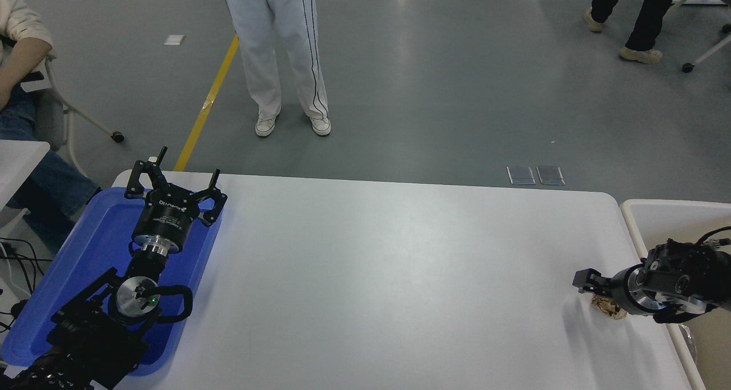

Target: Pick up paper ball place in dustbin

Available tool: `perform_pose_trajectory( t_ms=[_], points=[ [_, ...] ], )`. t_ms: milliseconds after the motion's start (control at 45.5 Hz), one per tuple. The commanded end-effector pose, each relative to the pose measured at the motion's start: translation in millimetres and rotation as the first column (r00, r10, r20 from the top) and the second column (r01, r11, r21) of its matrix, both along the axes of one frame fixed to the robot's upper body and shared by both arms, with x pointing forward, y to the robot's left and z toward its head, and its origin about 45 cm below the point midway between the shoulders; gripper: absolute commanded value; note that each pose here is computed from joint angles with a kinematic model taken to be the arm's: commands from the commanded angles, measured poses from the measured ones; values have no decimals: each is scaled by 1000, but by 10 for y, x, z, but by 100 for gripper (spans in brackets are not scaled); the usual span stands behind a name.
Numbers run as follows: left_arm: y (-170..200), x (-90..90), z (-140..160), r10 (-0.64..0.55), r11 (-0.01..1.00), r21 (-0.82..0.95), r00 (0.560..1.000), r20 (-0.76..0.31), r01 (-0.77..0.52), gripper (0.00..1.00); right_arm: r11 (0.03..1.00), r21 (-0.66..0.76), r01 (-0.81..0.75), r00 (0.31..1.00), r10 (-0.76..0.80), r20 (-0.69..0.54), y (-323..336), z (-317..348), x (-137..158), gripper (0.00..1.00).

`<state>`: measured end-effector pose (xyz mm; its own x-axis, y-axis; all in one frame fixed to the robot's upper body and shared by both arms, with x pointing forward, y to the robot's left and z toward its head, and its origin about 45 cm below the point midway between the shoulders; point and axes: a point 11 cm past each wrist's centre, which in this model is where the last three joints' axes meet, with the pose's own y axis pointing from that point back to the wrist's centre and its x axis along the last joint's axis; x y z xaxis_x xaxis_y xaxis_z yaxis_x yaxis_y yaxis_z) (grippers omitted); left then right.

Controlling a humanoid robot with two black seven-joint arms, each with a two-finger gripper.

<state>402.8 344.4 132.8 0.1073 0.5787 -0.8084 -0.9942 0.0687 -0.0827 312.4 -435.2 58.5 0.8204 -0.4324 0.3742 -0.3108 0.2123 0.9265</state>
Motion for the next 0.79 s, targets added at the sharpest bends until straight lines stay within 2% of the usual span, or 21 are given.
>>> perform_pose_trajectory(
  t_ms=[0,154,264,769],
  points=[
    [0,2,2,0,1000,0,1000,0,0,100,1000,-6,16,1000,-16,17,-10,-57,-50,69],
    [0,2,2,0,1000,0,1000,0,0,100,999,5,32,999,-32,10,-7,-64,-67,31],
    [0,2,2,0,1000,0,1000,0,0,100,999,20,39,999,-39,-6,14,-76,-100,0],
    [0,2,2,0,1000,0,1000,0,0,100,987,71,142,990,-140,-27,-263,305,-107,0]
  ],
)
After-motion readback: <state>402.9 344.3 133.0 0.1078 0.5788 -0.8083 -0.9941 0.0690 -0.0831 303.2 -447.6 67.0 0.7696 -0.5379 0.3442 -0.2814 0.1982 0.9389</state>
